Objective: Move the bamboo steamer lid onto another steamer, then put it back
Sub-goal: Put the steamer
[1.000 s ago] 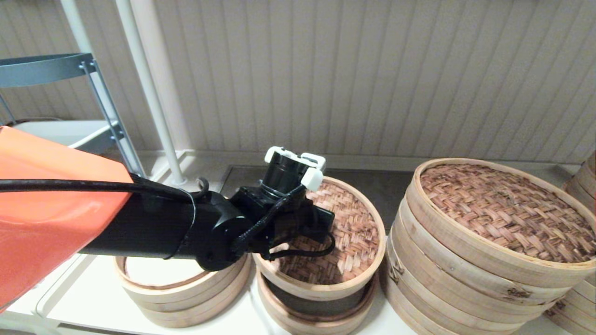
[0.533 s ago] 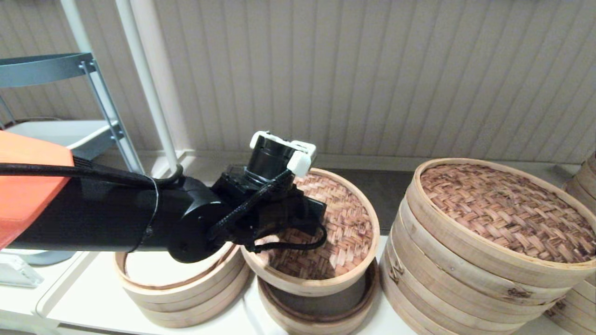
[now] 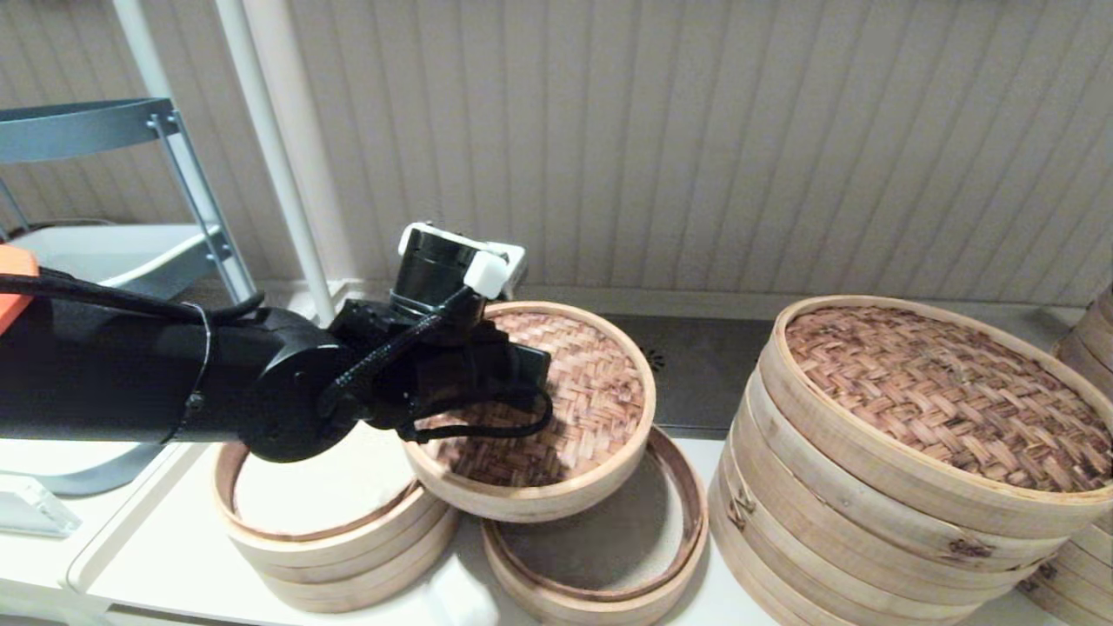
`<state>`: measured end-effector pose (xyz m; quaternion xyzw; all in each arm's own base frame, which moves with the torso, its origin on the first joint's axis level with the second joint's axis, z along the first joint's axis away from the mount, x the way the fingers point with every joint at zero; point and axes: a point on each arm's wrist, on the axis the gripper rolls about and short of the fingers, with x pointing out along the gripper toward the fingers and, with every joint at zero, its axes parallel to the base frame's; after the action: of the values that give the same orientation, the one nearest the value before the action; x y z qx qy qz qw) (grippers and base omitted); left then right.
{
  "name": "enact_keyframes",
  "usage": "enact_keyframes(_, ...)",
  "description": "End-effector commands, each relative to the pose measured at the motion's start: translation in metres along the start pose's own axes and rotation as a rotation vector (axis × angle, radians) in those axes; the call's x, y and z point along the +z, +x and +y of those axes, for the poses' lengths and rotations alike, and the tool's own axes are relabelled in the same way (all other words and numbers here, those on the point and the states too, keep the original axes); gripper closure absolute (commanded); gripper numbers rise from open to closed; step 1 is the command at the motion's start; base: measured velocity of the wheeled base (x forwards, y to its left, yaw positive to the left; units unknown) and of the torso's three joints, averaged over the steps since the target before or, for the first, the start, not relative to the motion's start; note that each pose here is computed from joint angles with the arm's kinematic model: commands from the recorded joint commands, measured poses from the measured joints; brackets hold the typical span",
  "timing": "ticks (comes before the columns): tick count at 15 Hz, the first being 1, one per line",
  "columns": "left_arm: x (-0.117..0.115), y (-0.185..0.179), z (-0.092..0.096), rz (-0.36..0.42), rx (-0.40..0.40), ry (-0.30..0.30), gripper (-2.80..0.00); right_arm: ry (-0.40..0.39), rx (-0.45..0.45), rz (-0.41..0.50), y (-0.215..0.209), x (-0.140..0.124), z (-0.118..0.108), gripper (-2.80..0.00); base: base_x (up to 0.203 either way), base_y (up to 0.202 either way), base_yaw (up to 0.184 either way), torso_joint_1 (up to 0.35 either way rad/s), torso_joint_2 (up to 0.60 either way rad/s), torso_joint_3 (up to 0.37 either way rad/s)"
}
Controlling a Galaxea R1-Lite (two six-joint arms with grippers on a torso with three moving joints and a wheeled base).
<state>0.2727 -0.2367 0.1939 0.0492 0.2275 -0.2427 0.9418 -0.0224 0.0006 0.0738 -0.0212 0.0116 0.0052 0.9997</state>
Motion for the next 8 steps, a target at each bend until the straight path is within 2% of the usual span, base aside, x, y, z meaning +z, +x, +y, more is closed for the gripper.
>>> enact_keyframes(1,-0.007,-0.006,0.028,0.022,0.061,-0.032,0.0,-0.001,0.001,0.0,0.0,0.0,0.0,0.0,0.0,0.0,0.0,0.0,0.0,0.0)
enact_keyframes(4,-0.012,-0.016,0.052,0.035,0.045,-0.07,0.0,0.0,-0.001,0.0,0.0,0.0,0.0,0.0,0.0,0.0,0.0,0.0,0.0,0.0)
enact_keyframes(6,-0.017,-0.023,0.07,0.046,0.079,-0.098,0.0,0.0,0.001,0.0,0.0,0.0,0.0,0.0,0.0,0.0,0.0,0.0,0.0,0.0)
enact_keyframes(8,-0.019,-0.031,0.084,0.037,0.071,-0.121,0.0,0.0,0.001,0.0,0.0,0.0,0.0,0.0,0.0,0.0,0.0,0.0,0.0,0.0)
